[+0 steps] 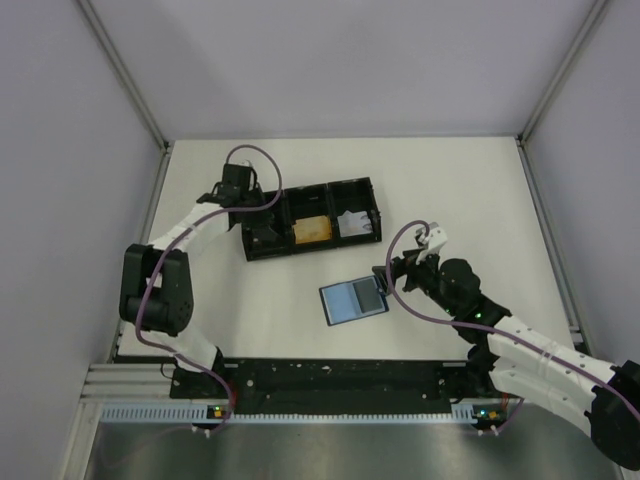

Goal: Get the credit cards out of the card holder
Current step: Place the credit card in the storage box.

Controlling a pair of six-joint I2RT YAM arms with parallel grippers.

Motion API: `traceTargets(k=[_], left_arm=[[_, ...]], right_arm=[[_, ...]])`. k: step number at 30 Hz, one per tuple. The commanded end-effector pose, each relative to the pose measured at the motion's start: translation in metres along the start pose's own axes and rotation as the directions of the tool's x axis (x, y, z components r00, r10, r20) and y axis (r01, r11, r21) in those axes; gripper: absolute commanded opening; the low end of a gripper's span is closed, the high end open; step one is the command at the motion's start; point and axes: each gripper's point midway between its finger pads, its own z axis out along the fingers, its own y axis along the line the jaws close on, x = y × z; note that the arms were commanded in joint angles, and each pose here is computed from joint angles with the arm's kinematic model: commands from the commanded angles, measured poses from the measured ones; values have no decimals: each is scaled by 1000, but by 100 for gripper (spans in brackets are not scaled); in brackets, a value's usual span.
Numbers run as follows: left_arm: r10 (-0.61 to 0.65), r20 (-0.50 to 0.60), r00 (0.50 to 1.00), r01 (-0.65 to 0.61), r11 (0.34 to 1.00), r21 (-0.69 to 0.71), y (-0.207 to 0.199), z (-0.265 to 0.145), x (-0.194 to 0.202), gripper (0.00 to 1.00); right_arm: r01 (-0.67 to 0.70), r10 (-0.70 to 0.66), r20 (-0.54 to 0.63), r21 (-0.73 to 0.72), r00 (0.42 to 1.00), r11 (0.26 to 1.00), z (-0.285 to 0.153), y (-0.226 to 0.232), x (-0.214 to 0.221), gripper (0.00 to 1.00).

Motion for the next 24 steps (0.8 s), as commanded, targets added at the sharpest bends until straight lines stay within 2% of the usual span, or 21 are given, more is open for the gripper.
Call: traceTargets(k=[1, 4, 5, 9, 11, 18, 23, 24], left_arm=[[-20, 6, 1000, 20, 1000, 14, -6, 4, -12, 1], [-34, -22, 999, 33, 998, -54, 4, 5, -8, 14], [-36, -18, 999, 34, 997, -72, 7, 3, -9, 22], [-23, 44, 999, 29, 990, -139, 15, -14, -23, 47], [-14, 83, 996, 26, 988, -153, 16, -28, -31, 54], [21, 157, 987, 4, 988, -156, 12, -76, -43, 64], [28, 197, 980, -23, 999, -27, -8, -92, -40, 64], [13, 180, 983, -17, 1000, 23, -17, -89, -37, 71]], right_arm=[[-4, 3, 56, 10, 998, 1000, 1, -1, -19, 98], [-1, 0, 53, 16, 999, 1000, 1, -2, -18, 98], [2, -3, 55, 17, 999, 1000, 1, -3, -18, 98], [4, -5, 49, 26, 999, 1000, 1, -4, -16, 98], [5, -7, 49, 26, 999, 1000, 1, -4, -17, 98], [-38, 38, 16, 11, 999, 999, 3, 2, -18, 98], [-40, 40, -16, 20, 999, 999, 3, 3, -20, 98], [-34, 35, -10, 26, 999, 999, 3, 1, -23, 98]])
